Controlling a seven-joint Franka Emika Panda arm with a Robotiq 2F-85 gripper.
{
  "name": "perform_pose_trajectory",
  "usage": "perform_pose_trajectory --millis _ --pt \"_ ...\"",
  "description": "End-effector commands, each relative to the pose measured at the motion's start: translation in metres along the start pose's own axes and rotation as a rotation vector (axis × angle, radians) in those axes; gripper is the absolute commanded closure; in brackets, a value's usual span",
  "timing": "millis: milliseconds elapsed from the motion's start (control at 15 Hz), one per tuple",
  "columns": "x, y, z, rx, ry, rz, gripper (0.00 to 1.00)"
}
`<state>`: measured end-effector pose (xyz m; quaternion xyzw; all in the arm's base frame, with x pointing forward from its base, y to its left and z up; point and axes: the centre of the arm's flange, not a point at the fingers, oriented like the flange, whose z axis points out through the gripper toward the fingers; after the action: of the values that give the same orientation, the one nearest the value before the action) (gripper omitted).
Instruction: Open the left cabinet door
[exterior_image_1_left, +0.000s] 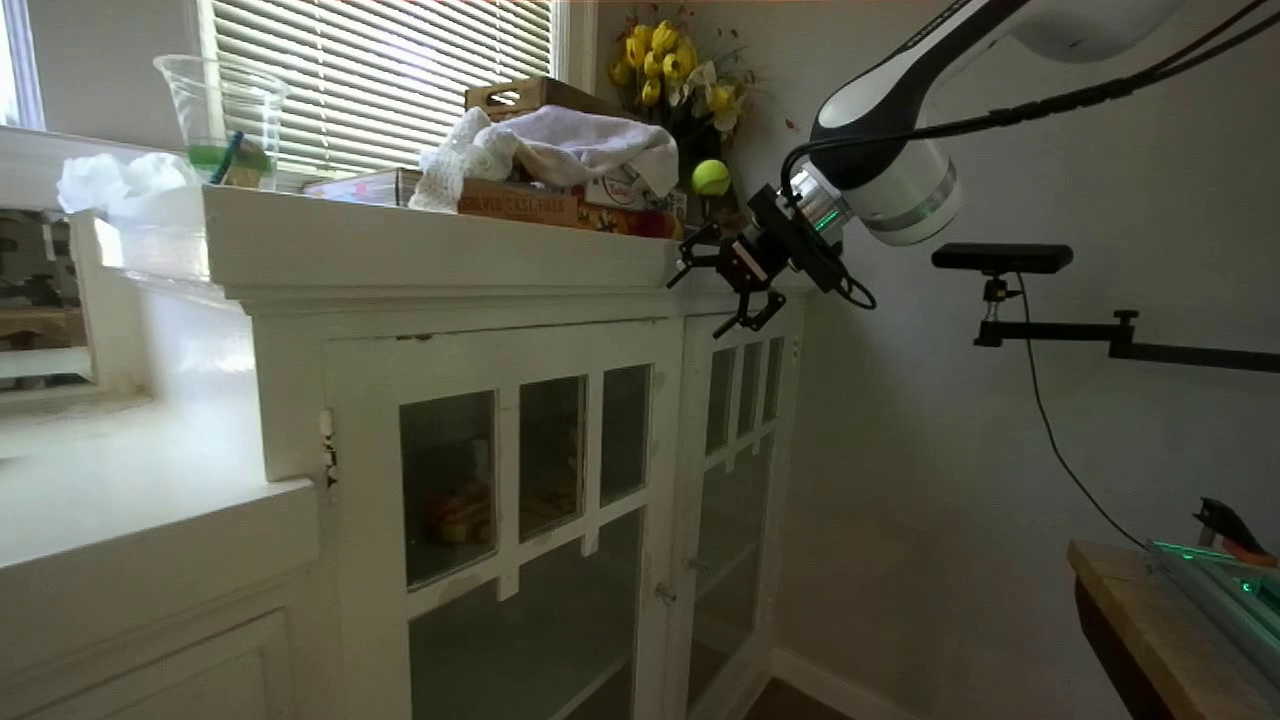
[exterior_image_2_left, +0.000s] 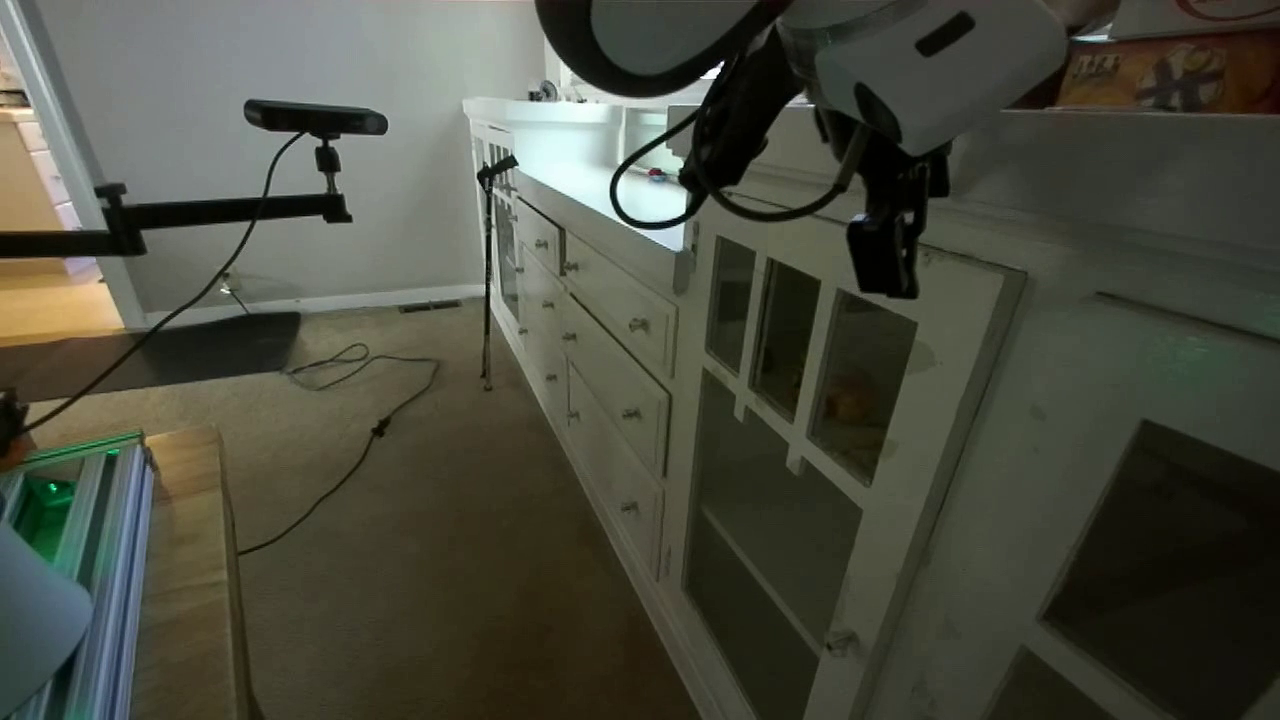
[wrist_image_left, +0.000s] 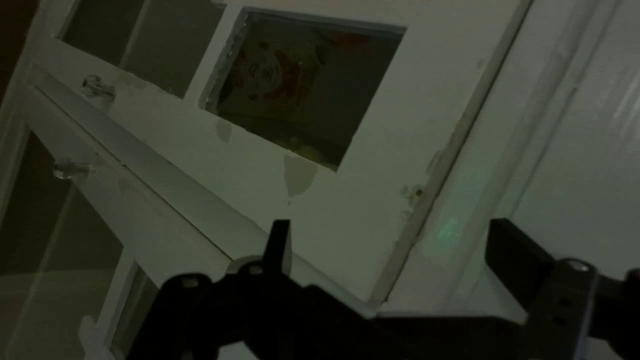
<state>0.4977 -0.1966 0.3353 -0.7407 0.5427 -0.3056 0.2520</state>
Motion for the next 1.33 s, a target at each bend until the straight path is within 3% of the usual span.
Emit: perform_pose_trajectory --millis 0,333,1267 --pt "0.003 0.004 0.004 0.005 0.075 -0.008 0.0" --pt "0.01 0.017 0.014 0.004 0.123 -0.015 0.0" --pt "0.022 0.014 0.049 -0.013 0.094 -0.028 0.0"
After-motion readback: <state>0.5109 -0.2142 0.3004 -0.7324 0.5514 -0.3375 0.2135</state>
